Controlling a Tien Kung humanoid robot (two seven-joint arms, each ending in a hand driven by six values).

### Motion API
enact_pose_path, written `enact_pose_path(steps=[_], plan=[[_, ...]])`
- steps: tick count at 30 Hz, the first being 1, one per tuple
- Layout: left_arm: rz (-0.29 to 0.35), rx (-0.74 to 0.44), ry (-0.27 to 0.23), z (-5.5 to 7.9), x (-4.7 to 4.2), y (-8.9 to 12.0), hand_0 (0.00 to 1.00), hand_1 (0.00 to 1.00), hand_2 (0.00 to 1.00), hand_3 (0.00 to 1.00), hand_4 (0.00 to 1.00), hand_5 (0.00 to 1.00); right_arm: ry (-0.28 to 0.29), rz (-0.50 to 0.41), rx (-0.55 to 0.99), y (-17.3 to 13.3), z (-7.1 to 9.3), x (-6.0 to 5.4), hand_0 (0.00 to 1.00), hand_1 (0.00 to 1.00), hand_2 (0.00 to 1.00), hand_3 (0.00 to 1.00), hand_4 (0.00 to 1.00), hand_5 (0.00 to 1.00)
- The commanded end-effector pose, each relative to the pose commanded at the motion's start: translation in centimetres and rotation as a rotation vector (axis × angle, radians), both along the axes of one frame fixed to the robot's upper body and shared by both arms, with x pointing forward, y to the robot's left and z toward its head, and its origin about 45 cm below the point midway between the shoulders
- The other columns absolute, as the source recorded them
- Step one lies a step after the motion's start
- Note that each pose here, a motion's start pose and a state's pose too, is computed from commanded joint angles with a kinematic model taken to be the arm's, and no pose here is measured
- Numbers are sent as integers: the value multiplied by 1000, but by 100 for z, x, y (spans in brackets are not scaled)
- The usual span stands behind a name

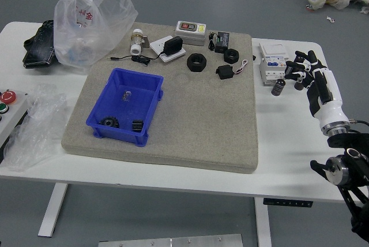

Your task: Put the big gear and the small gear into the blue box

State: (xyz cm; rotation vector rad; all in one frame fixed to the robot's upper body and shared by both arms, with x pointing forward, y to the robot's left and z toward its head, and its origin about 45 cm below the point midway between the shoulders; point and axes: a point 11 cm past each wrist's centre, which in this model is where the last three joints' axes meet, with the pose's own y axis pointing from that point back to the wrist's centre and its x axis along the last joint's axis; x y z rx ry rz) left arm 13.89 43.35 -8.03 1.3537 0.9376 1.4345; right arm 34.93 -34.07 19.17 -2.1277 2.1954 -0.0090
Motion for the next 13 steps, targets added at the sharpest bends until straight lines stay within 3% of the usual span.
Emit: enact_pose_path(steps=[5, 6, 7, 13], plan=[[19, 10, 26, 45, 51, 29, 583, 216, 382, 644, 677, 231, 4, 13, 71, 45, -51, -17, 365, 391, 513, 693, 939, 830], [26, 11, 28, 53, 57, 37, 575, 202, 367, 635, 673, 232, 3, 16, 88, 49, -56, -20, 265, 324, 481, 576, 944, 777], [32, 12, 29, 58, 57, 44, 575, 202, 367, 635, 673, 232, 2, 18, 105, 53, -58, -22, 265, 324, 481, 576, 944, 777], [54, 18, 19, 51, -42, 124, 575, 202, 367, 635, 673, 232, -15, 23, 196, 56, -36, -10, 265, 324, 481, 576, 944, 777]])
